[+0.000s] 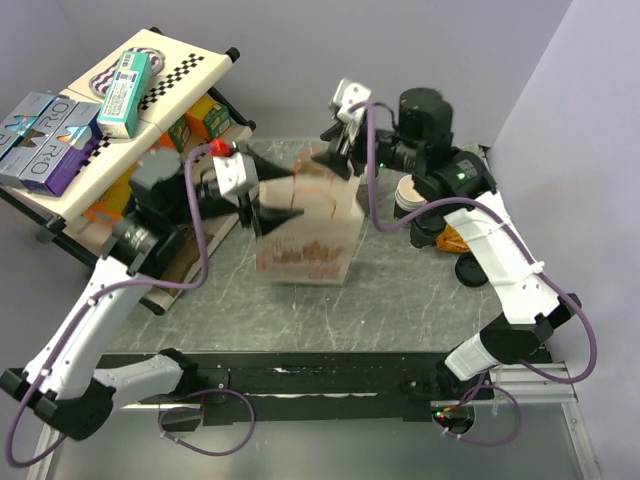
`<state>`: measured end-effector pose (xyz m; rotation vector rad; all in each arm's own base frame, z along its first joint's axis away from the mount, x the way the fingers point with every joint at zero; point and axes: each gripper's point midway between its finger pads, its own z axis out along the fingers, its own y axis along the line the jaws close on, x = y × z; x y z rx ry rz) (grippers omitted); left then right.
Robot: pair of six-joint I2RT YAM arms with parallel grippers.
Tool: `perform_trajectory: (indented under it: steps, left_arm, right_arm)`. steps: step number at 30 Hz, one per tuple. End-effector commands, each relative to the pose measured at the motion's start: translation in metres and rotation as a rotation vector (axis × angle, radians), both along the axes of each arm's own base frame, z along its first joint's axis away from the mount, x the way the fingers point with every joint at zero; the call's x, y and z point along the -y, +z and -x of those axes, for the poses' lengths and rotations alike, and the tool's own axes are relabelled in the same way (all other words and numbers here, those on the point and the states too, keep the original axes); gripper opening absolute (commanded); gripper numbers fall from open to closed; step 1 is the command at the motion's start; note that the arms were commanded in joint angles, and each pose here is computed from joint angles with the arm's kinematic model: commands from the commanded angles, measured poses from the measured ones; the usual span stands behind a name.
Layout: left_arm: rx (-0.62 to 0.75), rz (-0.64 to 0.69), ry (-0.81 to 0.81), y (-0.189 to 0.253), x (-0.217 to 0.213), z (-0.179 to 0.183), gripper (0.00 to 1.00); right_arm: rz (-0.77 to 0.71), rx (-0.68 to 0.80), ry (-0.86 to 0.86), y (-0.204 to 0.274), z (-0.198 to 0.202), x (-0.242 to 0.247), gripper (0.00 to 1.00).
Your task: Pack the takeout coffee
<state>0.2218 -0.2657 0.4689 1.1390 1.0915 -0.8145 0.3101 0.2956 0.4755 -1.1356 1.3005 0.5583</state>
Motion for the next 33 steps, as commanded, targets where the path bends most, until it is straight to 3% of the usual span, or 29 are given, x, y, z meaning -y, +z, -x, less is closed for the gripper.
perform_trajectory:
  steps: [1, 2, 3, 11, 22, 28, 32, 33]
  left_arm:
    - [-0.078, -0.033, 0.1, -0.057, -0.013, -0.003, 0.92]
    - [-0.073, -0.029, 0.126, -0.061, -0.019, 0.0, 0.99]
    - [-0.095, -0.05, 0.166, -0.078, -0.023, -0.006, 0.99]
    - [-0.017, -0.087, 0.21, -0.048, -0.039, 0.003, 0.99]
    - [-0.048, -0.151, 0.159, -0.054, -0.036, 0.01, 1.0]
    - [-0.1, -0.207, 0.077, -0.067, -0.034, 0.025, 0.95]
    - [-0.139, -0.229, 0.073, -0.079, -0.032, 0.023, 0.84]
    - [-0.139, -0.237, 0.07, -0.081, -0.031, 0.022, 0.77]
  right_arm:
    - [0.079, -0.111, -0.008, -0.057, -0.001, 0.002, 0.86]
    - [0.091, -0.136, -0.026, -0.068, -0.005, 0.003, 0.98]
    - [0.098, -0.157, -0.045, -0.077, -0.009, 0.004, 1.0]
    - [-0.039, -0.087, -0.074, -0.015, -0.004, 0.021, 1.0]
    - [0.011, -0.233, 0.115, -0.078, 0.002, -0.006, 1.0]
    - [-0.011, -0.285, 0.206, -0.086, -0.005, -0.028, 1.0]
    - [-0.014, -0.303, 0.247, -0.089, -0.008, -0.037, 0.93]
    - [-0.016, -0.312, 0.255, -0.091, -0.008, -0.039, 0.88]
